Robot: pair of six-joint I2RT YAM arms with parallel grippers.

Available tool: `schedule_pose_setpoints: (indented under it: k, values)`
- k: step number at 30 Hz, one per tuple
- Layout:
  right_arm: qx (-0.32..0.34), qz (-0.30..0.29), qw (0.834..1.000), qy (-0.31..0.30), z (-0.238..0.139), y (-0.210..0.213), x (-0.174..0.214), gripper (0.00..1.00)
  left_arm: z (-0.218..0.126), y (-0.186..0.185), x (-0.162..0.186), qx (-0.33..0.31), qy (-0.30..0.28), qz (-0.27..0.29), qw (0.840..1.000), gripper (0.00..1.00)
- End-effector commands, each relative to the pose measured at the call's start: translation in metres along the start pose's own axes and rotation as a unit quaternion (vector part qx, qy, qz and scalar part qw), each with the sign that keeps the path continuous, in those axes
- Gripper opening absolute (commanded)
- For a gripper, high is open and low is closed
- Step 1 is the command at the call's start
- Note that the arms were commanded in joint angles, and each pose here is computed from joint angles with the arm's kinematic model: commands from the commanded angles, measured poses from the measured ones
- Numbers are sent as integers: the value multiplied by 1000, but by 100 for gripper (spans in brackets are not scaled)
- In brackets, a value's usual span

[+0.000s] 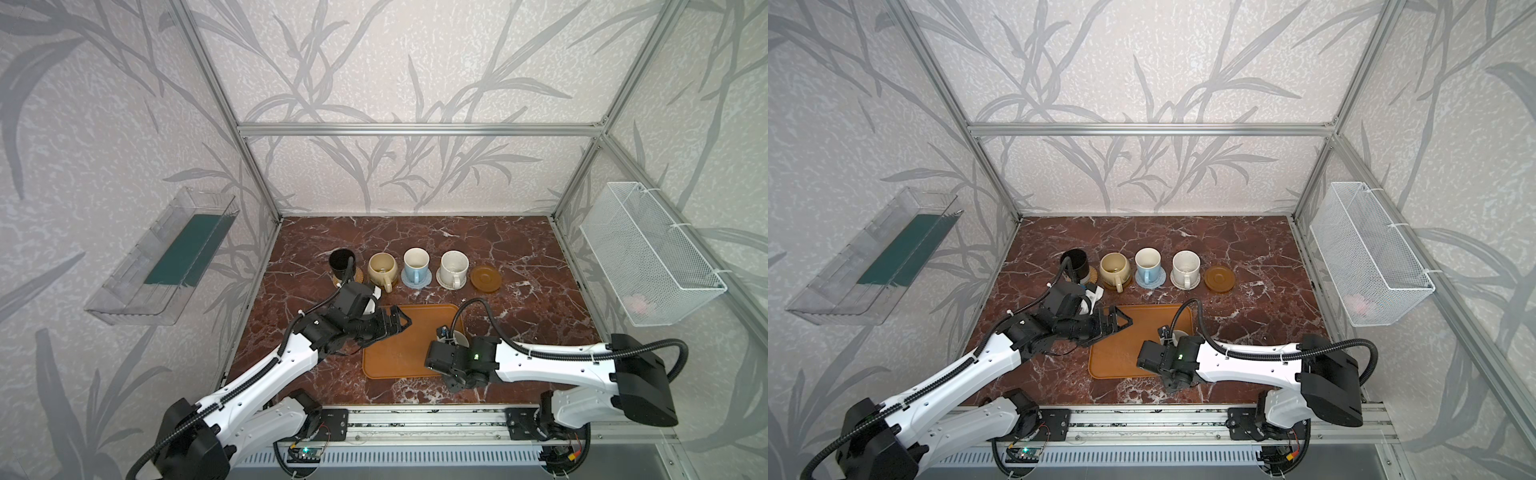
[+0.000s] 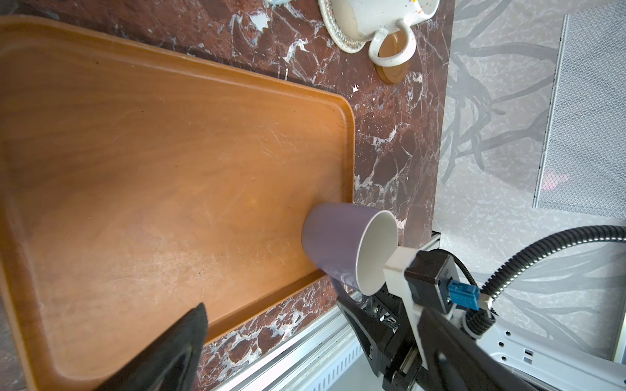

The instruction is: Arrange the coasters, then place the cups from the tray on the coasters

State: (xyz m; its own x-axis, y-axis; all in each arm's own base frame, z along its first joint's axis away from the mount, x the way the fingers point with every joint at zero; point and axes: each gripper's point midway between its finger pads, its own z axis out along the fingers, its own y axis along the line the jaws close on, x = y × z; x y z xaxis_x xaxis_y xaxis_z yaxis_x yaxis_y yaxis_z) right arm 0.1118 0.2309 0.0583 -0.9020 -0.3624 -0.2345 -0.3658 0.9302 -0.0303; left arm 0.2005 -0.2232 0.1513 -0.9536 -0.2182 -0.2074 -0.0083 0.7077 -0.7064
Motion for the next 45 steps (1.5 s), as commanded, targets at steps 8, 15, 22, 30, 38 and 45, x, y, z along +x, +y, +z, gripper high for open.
schedule_pose_setpoints:
  k: [8,15,22,30,38,45]
  values:
    - [11,5,1000,-17,5,-3,-9,34,6,2,-5,14,-18,-10,1000,99]
    - [19,12,1000,-20,7,-9,-8,26,7,6,-4,13,-22,-15,1000,99]
    - [19,14,1000,-18,8,-10,-8,39,8,4,-6,16,-26,-15,999,99]
    - [51,2,999,-15,18,-16,-15,39,3,2,-6,21,-30,-14,999,99]
    - [36,6,999,-31,13,-15,-19,20,-5,-4,-10,12,-30,5,999,99]
    - [28,9,999,-42,6,-15,-23,12,-1,-16,-18,23,-30,12,999,99]
